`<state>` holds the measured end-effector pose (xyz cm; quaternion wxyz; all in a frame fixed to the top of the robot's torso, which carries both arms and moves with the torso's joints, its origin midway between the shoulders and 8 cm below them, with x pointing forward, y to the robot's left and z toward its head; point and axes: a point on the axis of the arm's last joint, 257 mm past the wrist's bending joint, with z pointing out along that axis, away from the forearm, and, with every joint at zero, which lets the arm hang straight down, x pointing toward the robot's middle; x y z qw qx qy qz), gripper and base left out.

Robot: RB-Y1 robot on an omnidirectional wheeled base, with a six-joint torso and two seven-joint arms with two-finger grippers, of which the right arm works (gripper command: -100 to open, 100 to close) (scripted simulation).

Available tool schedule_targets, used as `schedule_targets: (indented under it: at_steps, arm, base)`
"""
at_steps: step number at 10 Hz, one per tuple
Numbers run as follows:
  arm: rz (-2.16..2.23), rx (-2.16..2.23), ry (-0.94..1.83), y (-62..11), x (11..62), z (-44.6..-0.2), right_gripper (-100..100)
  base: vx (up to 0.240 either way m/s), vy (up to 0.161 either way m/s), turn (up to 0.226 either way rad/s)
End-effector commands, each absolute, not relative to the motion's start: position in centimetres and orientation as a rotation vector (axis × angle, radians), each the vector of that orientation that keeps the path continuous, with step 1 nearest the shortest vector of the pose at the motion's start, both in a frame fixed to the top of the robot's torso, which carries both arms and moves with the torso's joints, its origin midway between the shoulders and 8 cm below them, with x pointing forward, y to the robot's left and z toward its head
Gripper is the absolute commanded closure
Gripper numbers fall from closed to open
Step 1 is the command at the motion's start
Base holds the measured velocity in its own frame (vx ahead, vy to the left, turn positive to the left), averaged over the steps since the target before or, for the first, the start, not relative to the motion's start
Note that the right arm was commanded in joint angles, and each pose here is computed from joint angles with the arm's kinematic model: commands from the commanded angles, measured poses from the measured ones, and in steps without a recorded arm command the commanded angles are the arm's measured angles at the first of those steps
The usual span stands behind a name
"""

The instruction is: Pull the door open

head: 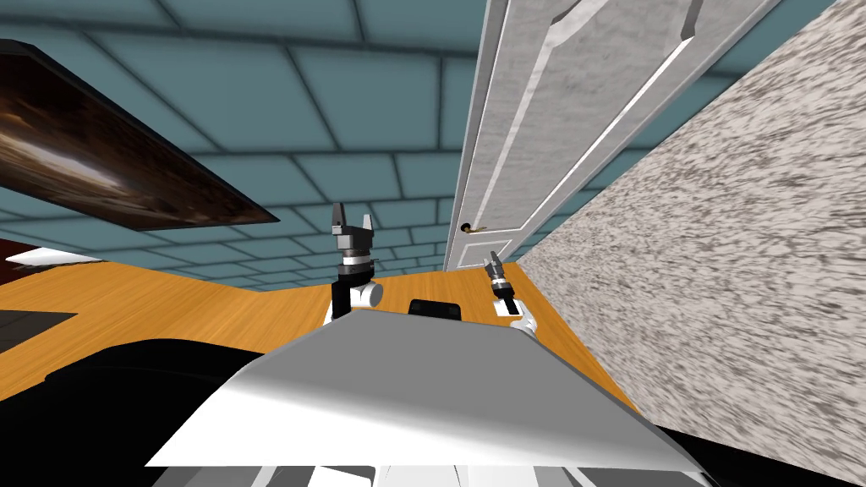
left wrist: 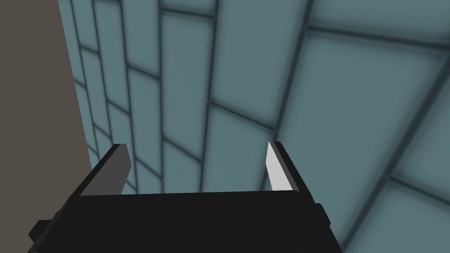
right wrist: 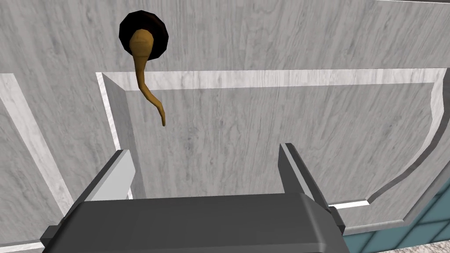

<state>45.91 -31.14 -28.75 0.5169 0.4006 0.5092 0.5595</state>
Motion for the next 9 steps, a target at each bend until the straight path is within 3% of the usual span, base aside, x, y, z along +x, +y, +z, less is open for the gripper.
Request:
schedule_targets:
  at_steps: [1,9]
  arm:
    - [1.335,0.970,1.243,-31.5,46.0,-29.6,-100]
    - [1.295,1.007,1.327,-33.4,45.8,-33.3,-100]
  base:
    - [0.129,0.003,0.033]
    - [0.098,0.003,0.031]
